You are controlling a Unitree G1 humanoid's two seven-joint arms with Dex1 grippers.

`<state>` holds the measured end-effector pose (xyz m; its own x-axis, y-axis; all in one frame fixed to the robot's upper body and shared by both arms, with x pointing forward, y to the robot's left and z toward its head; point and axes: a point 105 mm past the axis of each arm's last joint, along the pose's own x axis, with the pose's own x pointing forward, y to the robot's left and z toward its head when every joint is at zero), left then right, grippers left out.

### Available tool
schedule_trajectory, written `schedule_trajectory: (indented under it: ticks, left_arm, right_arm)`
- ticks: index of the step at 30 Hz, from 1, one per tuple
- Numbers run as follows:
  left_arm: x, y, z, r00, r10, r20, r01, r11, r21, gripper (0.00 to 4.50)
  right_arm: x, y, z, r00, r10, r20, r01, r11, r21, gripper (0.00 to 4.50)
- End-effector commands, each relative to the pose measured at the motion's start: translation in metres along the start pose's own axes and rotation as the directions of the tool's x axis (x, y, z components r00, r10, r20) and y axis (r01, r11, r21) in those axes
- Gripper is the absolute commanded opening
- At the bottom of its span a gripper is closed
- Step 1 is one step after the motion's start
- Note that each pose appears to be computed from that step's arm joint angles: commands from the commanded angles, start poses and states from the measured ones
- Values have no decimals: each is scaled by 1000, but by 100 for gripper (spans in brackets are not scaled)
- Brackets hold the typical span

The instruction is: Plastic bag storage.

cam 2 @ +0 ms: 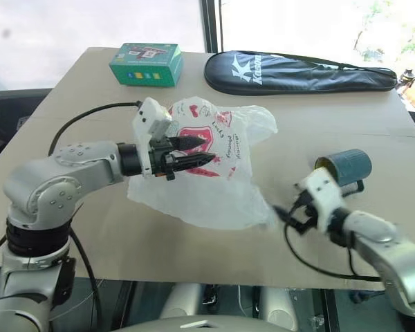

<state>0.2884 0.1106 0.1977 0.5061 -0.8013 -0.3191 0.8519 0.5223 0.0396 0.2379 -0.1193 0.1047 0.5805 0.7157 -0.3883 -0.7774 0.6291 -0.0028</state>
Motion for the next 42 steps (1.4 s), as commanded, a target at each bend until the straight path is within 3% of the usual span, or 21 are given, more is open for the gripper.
schedule_trajectory:
  ticks: [1, 5, 9, 14, 17, 20, 24, 27, 29, 30, 36, 39, 42]
  left_arm:
    - [-13, 7, -33, 990, 16, -142, 0, 994, 108, 260]
    - [-16, 46, -64, 942, 201, -268, -134, 959, 248, 260]
    - [-14, 82, -78, 890, 341, -302, -199, 888, 416, 260]
    - [-8, 132, -69, 845, 474, -247, -256, 765, 591, 260]
    - [-1, 153, -55, 856, 486, -175, -306, 750, 587, 260]
    - [0, 132, -14, 966, 255, -46, -223, 909, 353, 260]
    - [-15, 93, 20, 998, 40, 39, -43, 995, 86, 260]
    - [-20, 58, 37, 998, -41, 39, 43, 998, -52, 345]
    - [-9, 35, 41, 999, -33, -4, 33, 999, -27, 421]
    - [-2, 31, 40, 999, 8, -37, -9, 1000, -23, 439]
    - [12, 40, 29, 937, 309, -164, -295, 950, 105, 439]
    - [13, 43, 29, 908, 390, -152, -370, 918, 145, 439]
    - [18, 42, 30, 881, 459, -118, -441, 885, 150, 439]
  right_arm:
    - [14, 35, 23, 968, 232, 101, -231, 973, -17, 450]
    - [19, 50, 37, 915, 379, 136, -378, 925, -30, 450]
    - [34, 49, 54, 892, 419, 171, -416, 908, -57, 450]
    - [41, 42, 62, 895, 411, 172, -402, 912, -86, 450]
    - [43, 36, 62, 912, 373, 169, -363, 928, -88, 450]
    - [39, 36, 60, 919, 356, 167, -346, 934, -89, 450]
    - [36, 37, 58, 921, 349, 171, -339, 937, -82, 450]
    - [36, 41, 57, 915, 361, 179, -353, 933, -75, 450]
    - [35, 47, 63, 894, 398, 207, -391, 917, -77, 450]
    - [33, 50, 67, 881, 418, 220, -412, 908, -77, 450]
    - [26, 53, 71, 867, 453, 207, -445, 891, -86, 450]
    - [20, 49, 71, 883, 420, 209, -408, 907, -100, 450]
    - [-9, 36, 72, 918, 311, 248, -286, 949, -130, 450]
